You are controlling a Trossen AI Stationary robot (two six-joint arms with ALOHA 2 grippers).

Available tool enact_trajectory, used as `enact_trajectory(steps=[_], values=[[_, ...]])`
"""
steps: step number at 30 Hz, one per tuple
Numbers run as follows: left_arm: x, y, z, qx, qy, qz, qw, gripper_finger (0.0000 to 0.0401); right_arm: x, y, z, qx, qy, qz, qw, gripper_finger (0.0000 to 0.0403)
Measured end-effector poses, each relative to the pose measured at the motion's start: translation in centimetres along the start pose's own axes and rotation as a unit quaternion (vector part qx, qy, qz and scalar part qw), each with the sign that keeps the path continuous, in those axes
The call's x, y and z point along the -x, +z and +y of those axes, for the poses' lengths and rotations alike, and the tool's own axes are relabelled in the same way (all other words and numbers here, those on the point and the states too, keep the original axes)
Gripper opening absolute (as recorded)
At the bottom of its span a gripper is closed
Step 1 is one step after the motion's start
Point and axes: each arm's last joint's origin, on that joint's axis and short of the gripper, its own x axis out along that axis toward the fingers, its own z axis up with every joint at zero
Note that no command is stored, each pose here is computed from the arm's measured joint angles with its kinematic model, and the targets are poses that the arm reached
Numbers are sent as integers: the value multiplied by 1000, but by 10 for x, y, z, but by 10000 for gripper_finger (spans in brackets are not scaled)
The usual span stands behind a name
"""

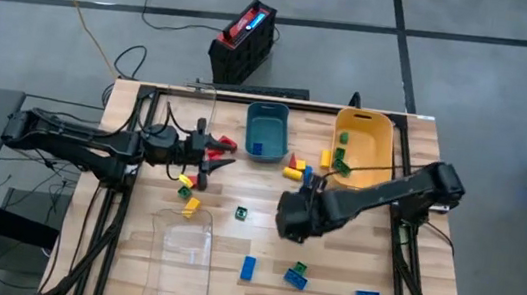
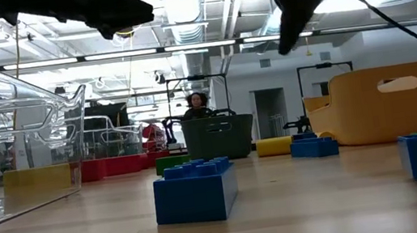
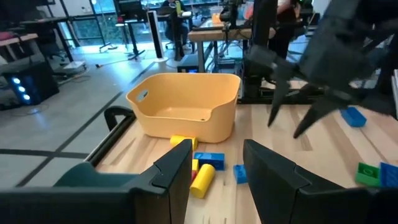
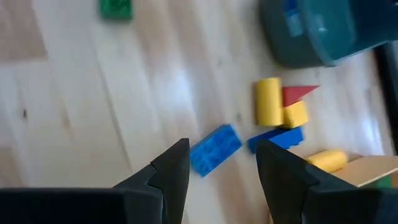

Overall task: Sort blocks
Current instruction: Put the red block into the top transparent bin

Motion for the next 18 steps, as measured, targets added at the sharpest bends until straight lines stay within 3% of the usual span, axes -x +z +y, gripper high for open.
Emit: enact_trajectory(steps=[5,11,18], values=[[0,0,0,-3,0,-1,1000,139,-11,-4,16,20,23,32,999,191],[3,3,1,-15,2,-8,1000,139,-9,-4,17,19,47,41,998,194],[10,7,3,-15,3,-14,1000,139,-8,-3,18,37,74,44,996,226]])
